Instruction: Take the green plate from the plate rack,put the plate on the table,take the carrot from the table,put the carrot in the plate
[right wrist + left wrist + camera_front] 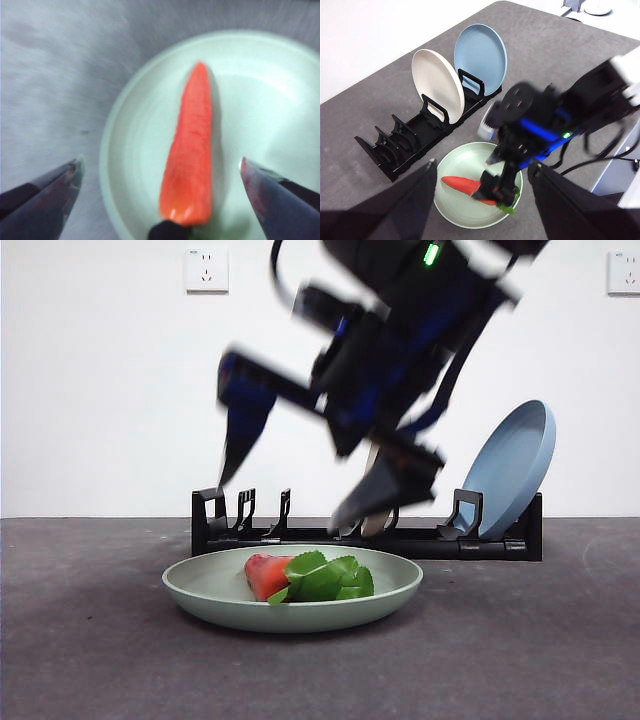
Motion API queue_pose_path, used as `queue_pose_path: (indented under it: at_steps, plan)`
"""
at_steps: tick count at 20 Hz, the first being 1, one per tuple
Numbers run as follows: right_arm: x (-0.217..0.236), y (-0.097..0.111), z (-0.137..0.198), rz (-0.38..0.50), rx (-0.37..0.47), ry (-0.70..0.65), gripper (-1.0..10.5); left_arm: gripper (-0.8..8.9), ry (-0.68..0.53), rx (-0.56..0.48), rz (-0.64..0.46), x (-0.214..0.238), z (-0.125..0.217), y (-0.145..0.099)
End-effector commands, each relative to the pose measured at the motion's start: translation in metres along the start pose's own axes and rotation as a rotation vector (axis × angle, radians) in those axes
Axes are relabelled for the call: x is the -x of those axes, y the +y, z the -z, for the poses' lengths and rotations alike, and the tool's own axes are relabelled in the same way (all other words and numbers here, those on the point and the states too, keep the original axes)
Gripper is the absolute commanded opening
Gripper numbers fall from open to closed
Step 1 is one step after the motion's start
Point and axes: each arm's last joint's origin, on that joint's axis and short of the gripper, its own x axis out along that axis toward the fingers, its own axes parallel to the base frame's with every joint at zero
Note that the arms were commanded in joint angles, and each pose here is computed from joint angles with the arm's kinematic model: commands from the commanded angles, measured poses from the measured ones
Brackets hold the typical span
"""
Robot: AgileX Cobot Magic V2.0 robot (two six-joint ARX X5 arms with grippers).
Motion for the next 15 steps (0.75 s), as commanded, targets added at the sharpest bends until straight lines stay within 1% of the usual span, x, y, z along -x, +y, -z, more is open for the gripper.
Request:
queue_pose_path:
  at_steps: [1,4,7,9,12,15]
  plan:
    - [0.036,0.005,-0.007,-0.010,-0.001,-0.015,5.7,3.14,0.014,0.001,0.001,0.000,0.002,0.000]
    - [0.093,0.008,-0.001,-0.042,-0.003,0.043,5.6,3.14,0.069,-0.017,-0.005,0.000,0.008,0.000]
    - [0.136,0.006,0.011,-0.056,-0.006,0.099,5.6,3.14,0.109,-0.030,-0.006,0.000,0.011,0.001]
    - [0.161,0.004,0.021,-0.069,-0.007,0.133,5.6,3.14,0.135,-0.038,-0.006,0.001,0.014,0.001]
    - [0.194,-0.001,0.037,-0.063,-0.008,0.161,5.6,3.13,0.179,-0.050,0.001,0.001,0.018,0.001]
    - [0.220,-0.006,0.051,-0.058,-0.009,0.174,5.6,3.10,0.220,-0.057,0.038,0.002,0.022,0.000]
